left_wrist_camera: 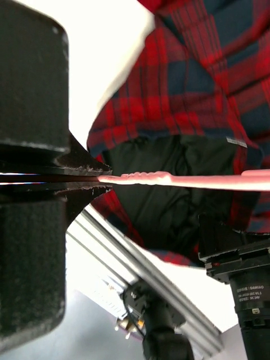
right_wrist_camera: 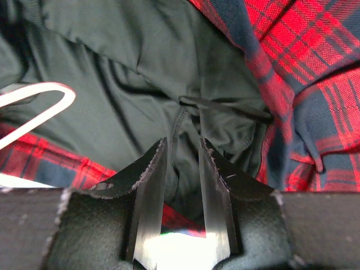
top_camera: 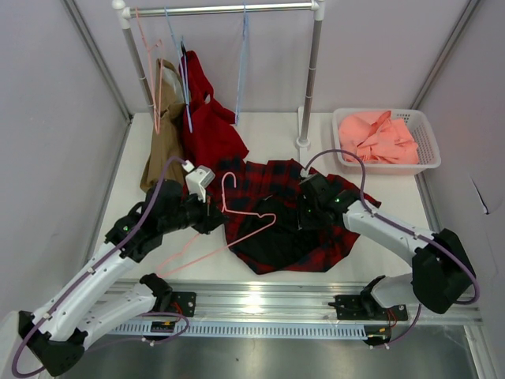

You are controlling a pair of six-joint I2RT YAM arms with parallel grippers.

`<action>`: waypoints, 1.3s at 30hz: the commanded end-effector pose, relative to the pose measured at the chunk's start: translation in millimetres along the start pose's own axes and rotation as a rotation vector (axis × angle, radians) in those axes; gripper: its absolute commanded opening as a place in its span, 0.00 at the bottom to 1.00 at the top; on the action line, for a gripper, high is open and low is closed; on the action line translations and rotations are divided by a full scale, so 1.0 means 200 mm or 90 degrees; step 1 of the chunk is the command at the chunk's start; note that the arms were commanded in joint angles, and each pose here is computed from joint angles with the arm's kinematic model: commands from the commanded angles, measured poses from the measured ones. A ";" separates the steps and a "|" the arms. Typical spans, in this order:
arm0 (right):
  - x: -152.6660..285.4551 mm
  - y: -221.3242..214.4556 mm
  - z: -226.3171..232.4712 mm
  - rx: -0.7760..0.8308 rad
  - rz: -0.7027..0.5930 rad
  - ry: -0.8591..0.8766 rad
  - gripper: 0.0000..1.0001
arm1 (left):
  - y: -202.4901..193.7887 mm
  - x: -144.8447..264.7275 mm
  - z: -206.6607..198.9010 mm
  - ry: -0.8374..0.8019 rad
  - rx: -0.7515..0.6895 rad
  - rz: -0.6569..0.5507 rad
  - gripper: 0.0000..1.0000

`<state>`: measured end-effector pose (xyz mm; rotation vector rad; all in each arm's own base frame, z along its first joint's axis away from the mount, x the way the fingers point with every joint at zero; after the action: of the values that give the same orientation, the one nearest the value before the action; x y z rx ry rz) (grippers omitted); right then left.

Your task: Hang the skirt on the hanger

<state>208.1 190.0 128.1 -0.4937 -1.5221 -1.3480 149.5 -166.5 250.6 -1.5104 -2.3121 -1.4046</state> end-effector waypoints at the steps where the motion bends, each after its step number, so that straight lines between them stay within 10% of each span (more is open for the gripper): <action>1: -0.04 0.08 0.04 0.003 -0.041 -0.014 0.34 | 0.01 0.02 0.02 0.026 0.007 -0.026 0.00; 21: -0.15 0.11 0.04 0.036 -0.060 -0.171 0.45 | -0.08 0.03 0.02 -0.014 0.021 -0.003 0.00; 39: -0.18 0.13 0.04 0.059 -0.055 -0.209 0.31 | -0.12 -0.02 -0.01 -0.032 0.031 0.010 0.00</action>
<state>230.3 211.0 99.0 -0.6340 -1.8419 -1.2567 132.6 -166.3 225.9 -1.5392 -2.2839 -1.3353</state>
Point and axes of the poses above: each gripper's point midway between its finger pads, its own x axis back along the fingers, its own z axis along the line the jaws close on, y = z × x, the point moved 5 cm from there along x, back along the fingers, and after that the axes turned 15 degrees about x, right-handed, at the moved point
